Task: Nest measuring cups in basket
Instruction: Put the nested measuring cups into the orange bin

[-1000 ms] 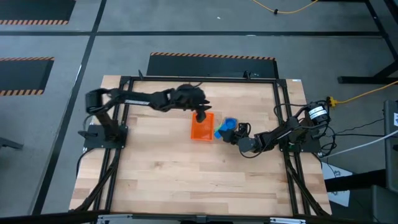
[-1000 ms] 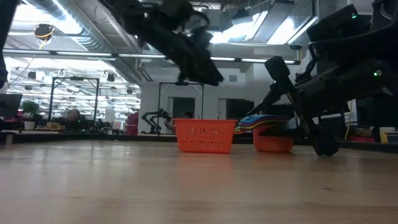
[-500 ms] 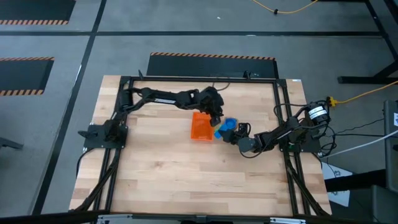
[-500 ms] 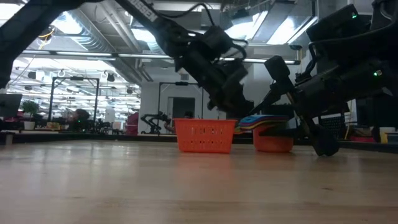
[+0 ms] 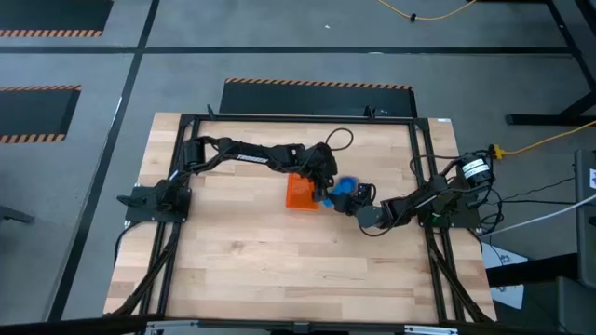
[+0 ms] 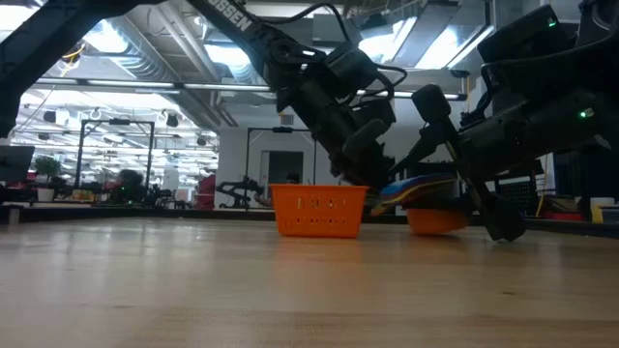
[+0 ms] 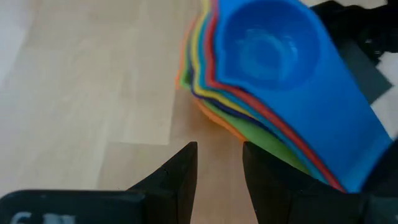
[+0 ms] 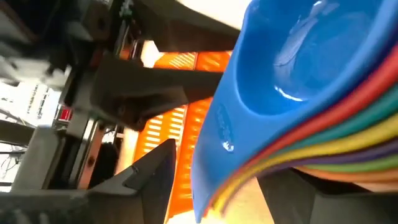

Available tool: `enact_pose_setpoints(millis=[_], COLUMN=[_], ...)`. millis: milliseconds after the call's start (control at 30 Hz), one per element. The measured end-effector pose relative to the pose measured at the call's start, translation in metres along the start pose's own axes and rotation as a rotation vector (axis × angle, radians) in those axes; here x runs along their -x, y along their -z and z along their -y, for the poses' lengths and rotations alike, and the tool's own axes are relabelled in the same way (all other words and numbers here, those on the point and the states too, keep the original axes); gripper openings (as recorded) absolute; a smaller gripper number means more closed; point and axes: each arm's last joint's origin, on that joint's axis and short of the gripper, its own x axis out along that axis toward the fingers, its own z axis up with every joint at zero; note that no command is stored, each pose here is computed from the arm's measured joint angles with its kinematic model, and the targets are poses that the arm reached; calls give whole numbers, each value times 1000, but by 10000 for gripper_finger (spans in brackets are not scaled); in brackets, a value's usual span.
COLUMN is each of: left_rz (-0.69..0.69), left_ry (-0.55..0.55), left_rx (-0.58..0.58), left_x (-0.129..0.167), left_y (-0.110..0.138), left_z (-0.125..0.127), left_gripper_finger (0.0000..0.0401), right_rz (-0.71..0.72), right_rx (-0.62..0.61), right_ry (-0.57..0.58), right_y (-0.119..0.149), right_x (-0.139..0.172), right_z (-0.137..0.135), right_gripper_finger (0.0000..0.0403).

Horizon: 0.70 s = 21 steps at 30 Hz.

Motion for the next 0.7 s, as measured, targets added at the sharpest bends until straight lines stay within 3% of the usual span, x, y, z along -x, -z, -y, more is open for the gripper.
enact_pose_setpoints(millis=[467, 700], left_rz=[1, 1], left_ry=[33, 35], left_rx=[-29, -30], left_x=[-2, -2], left_y=[-1, -1], left_z=[18, 20], left_gripper_finger=[121, 121], right_rz=[2, 2], right_rx=[1, 4], right_ry=[0, 2], right_y=[0, 0], right_x=[0, 0], right_z=[0, 0], right_gripper_finger=[215, 174])
